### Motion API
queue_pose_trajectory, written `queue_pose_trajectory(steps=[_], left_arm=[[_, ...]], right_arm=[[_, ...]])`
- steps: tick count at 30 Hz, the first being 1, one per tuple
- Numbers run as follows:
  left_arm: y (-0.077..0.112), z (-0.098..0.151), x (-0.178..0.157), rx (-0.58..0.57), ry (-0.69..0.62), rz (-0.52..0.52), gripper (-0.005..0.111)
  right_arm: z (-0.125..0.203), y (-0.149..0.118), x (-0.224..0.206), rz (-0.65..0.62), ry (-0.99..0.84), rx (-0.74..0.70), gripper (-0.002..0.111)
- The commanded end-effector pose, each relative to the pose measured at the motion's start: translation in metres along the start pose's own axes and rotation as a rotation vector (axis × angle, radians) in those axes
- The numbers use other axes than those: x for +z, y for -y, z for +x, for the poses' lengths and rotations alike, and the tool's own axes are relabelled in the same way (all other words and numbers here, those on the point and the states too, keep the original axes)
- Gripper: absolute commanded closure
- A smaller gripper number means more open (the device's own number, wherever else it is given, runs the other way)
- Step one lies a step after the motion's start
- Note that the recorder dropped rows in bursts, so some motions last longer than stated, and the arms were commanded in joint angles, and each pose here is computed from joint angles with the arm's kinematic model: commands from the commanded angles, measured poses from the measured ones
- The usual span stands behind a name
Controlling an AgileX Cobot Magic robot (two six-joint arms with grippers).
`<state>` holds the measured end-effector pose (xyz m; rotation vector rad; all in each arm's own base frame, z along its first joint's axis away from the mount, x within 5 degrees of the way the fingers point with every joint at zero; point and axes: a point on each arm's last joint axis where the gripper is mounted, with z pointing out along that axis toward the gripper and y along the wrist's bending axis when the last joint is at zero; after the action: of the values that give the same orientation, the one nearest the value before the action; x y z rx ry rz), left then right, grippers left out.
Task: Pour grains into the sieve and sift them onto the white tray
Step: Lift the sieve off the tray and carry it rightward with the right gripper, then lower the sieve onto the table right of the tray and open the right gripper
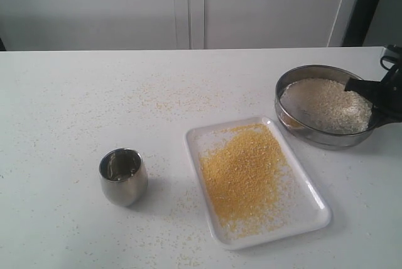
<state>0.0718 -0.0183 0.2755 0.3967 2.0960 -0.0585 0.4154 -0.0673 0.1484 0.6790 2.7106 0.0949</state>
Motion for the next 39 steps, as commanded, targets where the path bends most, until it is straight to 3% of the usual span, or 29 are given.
queue_pose_trajectory(steps=[1,8,11,17,20,31,39], left_arm=[[0.002,0.001,0.0,-0.003,-0.002,0.015,0.107],[0.002,0.001,0.0,-0.003,-0.002,0.015,0.107],[0.002,0.001,0.0,-0.003,-0.002,0.015,0.107],[0.002,0.001,0.0,-0.003,-0.002,0.015,0.107],[0.002,0.001,0.0,-0.003,-0.002,0.015,0.107],[0.002,0.001,0.0,-0.003,-0.002,0.015,0.107],[0.002,0.001,0.0,-0.003,-0.002,0.015,0.107]], right_arm=[[-0.005,-0.001,-0.003,-0.013,0.026,0.02,0.108],[-0.002,0.0,0.001,-0.002,-0.004,0.019,0.107],[-0.002,0.0,0.001,-0.002,-0.004,0.019,0.096],[-0.002,0.0,0.001,-0.002,-0.006,0.027,0.065],[-0.001,0.001,0.001,0.0,-0.014,0.027,0.057],[0.003,0.002,0.0,0.013,-0.061,0.028,0.057],[-0.002,-0.001,-0.025,-0.006,-0.008,0.025,0.057]])
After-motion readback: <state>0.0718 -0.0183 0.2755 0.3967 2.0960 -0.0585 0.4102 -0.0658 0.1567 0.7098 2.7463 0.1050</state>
